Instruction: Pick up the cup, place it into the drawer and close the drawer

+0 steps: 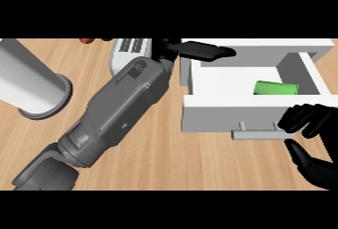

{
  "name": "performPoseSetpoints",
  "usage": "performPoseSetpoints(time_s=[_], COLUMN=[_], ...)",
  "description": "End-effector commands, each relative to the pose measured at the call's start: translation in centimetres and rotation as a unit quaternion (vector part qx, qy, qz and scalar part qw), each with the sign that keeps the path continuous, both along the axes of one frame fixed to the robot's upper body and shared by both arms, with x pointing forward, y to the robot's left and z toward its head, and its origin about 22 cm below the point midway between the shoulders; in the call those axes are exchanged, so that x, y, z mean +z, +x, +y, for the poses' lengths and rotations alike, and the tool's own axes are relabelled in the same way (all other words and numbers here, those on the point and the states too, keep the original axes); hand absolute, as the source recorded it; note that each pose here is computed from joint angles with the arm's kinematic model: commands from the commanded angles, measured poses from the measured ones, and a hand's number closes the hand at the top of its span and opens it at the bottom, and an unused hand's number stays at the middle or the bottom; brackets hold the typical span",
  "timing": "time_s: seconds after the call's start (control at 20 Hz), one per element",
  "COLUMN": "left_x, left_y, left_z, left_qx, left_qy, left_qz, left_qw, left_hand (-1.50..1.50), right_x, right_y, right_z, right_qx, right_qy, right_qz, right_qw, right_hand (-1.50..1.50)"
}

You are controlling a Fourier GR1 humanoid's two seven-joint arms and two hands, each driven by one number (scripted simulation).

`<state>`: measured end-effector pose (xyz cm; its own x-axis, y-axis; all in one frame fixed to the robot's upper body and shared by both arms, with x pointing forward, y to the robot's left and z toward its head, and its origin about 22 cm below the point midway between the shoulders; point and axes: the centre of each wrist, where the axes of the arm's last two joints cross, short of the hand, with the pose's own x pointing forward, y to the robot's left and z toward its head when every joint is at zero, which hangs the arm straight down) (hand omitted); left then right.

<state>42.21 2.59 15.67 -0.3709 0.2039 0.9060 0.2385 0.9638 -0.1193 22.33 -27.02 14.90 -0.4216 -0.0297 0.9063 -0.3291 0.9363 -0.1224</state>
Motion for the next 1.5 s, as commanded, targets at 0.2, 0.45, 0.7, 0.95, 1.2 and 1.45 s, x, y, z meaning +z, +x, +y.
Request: performPoseSetpoints(time_s=[0.2, 0.45, 0.7, 0.95, 1.2, 1.45], left_x=[-2.8, -3.6, -5.5, -7.0, -7.4, -9.9], left_y=[-1.3, -4.1, -7.2, -8.9, -11.6, -13.6], left_z=[8.3, 12.8, 19.3, 21.0, 23.7, 27.0], left_qx=[0.044, 0.048, 0.071, 0.066, 0.065, 0.065], left_qy=[-0.035, -0.043, -0.045, -0.06, -0.052, -0.053], left_qz=[0.029, 0.044, 0.05, 0.049, 0.052, 0.062], left_qw=[0.998, 0.9969, 0.9952, 0.9948, 0.9952, 0.9946], left_hand=[-1.5, -1.5, -1.5, -1.5, -1.5, -1.5], right_x=[0.2, -1.1, -3.1, -2.9, -6.4, -9.4], right_y=[-0.6, -0.2, -0.6, 2.2, 2.5, 5.6], right_z=[-0.3, 0.3, 0.5, 1.8, 2.5, 4.6], right_qx=[-0.014, -0.014, -0.038, -0.013, -0.019, -0.021], right_qy=[-0.11, -0.16, -0.185, -0.31, -0.415, -0.455], right_qz=[0.008, 0.016, 0.035, -0.009, -0.037, -0.037], right_qw=[0.994, 0.987, 0.981, 0.951, 0.909, 0.89], right_hand=[1.5, 1.5, 1.5, 1.5, 1.5, 1.5])
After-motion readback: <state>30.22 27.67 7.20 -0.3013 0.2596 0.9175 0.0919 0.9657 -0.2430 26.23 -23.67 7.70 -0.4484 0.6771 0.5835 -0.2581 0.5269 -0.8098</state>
